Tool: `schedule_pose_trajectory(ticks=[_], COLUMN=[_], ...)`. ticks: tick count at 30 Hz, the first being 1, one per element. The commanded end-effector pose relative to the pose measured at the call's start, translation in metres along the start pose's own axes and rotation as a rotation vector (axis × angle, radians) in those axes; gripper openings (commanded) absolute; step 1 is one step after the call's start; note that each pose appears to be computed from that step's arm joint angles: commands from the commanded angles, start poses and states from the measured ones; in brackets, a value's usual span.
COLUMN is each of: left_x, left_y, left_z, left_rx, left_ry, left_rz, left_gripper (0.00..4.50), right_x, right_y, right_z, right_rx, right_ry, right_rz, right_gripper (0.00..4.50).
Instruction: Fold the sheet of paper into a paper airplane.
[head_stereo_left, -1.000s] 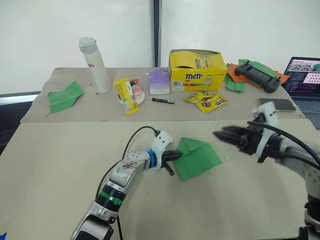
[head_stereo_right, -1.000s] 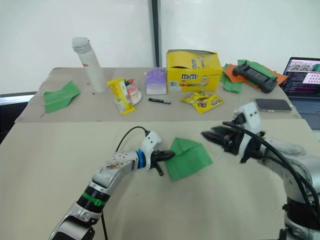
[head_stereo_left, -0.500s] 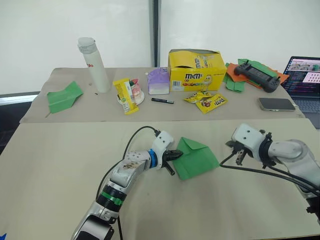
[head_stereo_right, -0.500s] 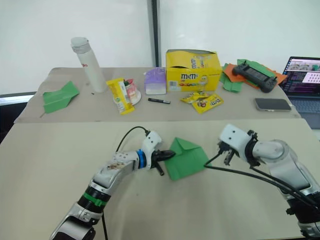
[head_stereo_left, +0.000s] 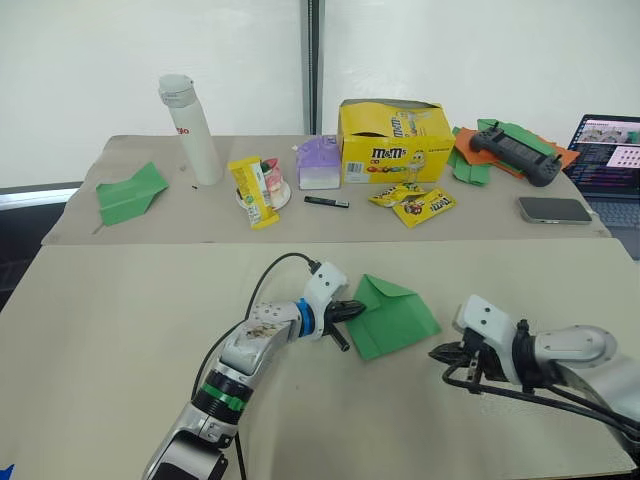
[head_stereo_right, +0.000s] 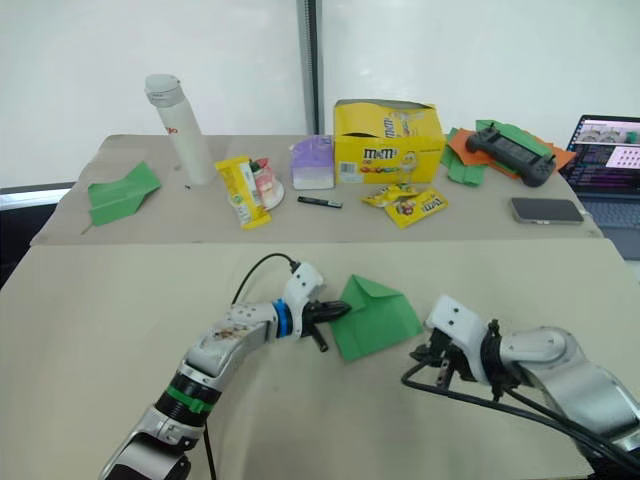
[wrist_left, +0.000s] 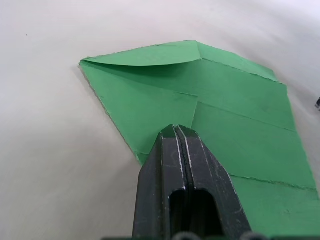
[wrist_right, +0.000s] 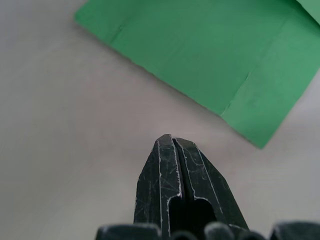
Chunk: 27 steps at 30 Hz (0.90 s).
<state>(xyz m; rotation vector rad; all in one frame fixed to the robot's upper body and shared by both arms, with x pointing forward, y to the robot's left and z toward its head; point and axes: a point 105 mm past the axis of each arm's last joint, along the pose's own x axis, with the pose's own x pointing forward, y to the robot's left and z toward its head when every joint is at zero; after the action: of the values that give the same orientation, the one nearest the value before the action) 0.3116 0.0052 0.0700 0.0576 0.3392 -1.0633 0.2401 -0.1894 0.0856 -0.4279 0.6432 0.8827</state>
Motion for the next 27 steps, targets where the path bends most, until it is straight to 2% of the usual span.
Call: schedule_pose_trajectory(ticks=[1, 5, 11, 20, 27], left_x=[0.002, 0.002, 0.002, 0.003, 0.003], left_y=[-0.003, -0.003, -0.003, -0.003, -0.004], left_z=[0.002, 0.003, 0.003, 0.004, 0.003], left_rx=[0.008, 0.015, 0.017, 0.025, 0.028], left_ry=[-0.011, -0.007, -0.004, 0.004, 0.008], left_rz=[-0.016, -0.021, -0.028, -0.044, -0.049], left_gripper=[0.0, 0.0, 0.0, 0.0, 0.0], right_x=[-0.001, 0.003, 0.004, 0.005, 0.003], right_y=[-0.008, -0.001, -0.007, -0.016, -0.017], right_z=[0.003, -0.005, -0.003, 0.013, 0.025], right_rx=[0.068, 0.123, 0.147, 0.216, 0.244], right_ry=[-0.031, -0.011, -0.051, -0.243, -0.382], right_rz=[-0.098, -0.108, -0.177, -0.278, -0.292], right_gripper=[0.02, 0.02, 0.02, 0.02, 0.02])
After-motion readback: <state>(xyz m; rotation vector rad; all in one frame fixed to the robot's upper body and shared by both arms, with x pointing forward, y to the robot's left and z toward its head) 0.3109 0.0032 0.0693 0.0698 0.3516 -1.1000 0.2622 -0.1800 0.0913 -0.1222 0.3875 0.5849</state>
